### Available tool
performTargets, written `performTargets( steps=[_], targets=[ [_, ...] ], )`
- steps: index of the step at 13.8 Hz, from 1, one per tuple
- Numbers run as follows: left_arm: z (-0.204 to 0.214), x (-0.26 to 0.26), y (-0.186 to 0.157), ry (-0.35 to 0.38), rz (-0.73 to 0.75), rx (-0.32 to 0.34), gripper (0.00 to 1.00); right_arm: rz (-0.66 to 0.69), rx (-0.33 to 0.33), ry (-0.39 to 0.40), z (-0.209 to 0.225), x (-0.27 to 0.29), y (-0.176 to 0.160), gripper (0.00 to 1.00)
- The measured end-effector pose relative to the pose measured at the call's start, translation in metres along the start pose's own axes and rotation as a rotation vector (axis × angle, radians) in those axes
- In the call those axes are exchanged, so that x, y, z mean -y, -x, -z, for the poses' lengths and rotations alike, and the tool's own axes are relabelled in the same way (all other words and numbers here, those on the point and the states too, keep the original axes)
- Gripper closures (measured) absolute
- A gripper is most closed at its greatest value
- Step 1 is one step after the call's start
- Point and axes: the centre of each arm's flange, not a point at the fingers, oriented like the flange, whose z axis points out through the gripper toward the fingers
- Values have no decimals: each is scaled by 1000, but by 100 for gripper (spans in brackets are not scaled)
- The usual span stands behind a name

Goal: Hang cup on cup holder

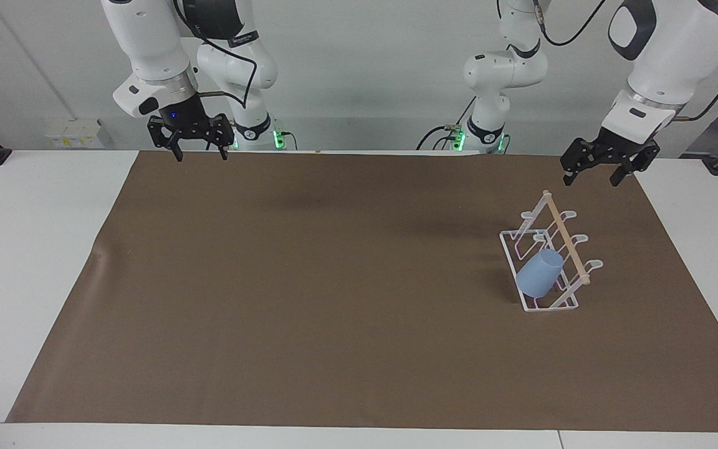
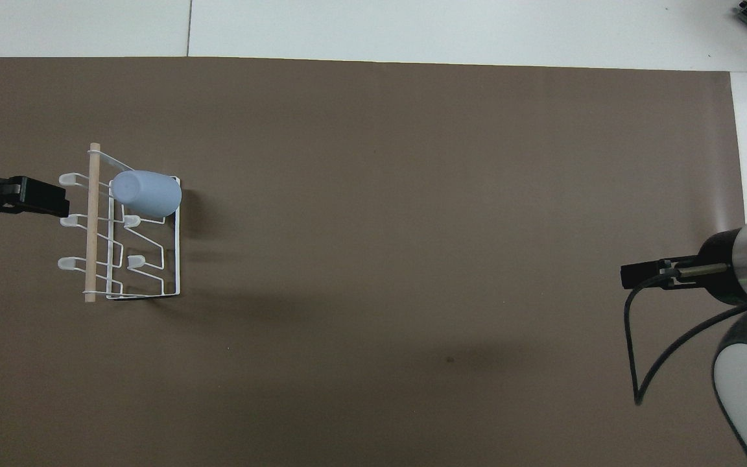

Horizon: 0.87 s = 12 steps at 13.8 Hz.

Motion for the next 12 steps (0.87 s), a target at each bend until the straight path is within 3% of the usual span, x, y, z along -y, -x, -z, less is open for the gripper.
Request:
performTargets(
  steps=[8, 12],
  targets=[
    [1, -5, 2, 41, -1, -2, 0, 72, -110, 11, 10, -5, -12, 0],
    [1, -6, 2, 41, -15, -1, 0, 145, -122, 16, 10, -9, -14, 0]
  ],
)
